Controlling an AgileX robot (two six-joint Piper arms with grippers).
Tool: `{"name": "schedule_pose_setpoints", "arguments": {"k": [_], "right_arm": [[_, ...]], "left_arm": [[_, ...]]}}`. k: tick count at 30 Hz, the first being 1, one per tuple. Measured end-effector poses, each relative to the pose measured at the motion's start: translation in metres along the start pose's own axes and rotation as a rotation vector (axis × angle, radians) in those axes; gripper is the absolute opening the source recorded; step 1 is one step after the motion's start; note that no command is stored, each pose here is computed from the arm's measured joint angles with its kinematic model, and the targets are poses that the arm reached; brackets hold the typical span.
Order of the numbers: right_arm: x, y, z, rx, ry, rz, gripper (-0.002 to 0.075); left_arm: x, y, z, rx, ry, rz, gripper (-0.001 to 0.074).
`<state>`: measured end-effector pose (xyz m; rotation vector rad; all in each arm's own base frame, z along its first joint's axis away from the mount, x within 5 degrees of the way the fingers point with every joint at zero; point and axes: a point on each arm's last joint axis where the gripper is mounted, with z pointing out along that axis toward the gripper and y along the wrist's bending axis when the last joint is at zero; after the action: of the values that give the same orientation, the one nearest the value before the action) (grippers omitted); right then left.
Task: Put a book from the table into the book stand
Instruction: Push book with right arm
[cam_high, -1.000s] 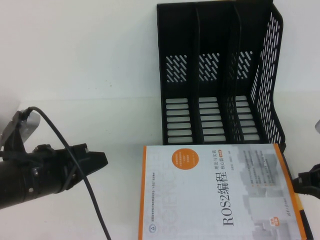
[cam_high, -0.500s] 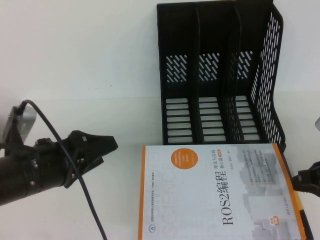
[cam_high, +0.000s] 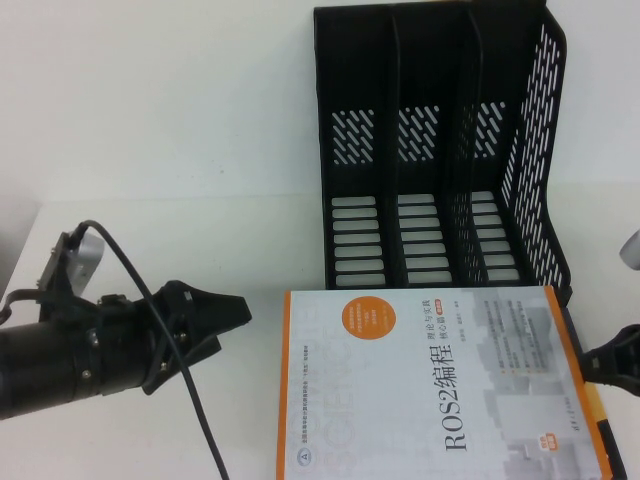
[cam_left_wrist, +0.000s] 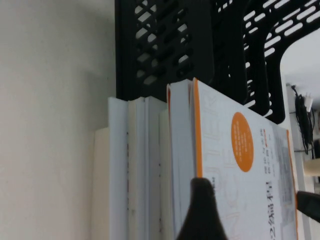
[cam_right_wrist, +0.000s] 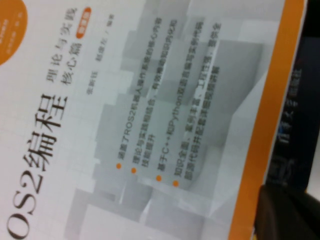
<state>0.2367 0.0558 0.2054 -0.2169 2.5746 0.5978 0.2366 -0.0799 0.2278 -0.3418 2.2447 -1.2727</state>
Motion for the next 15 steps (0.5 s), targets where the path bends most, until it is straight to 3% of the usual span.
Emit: {"name": "schedule_pose_setpoints", "arguments": {"k": [5,15], "right_arm": [[0.002,0.000,0.012,-0.011,0.036,-0.001,-0.0003],[0.000,0.022,0.032,-0.038,0.033,-0.053,-0.0003]], "left_arm": [[0.003,-0.001,0.002,0.039,0.042,0.028,0.0495],[-0.002,0.002,-0.002,0.046,0.027,0.017,0.0510]]}}
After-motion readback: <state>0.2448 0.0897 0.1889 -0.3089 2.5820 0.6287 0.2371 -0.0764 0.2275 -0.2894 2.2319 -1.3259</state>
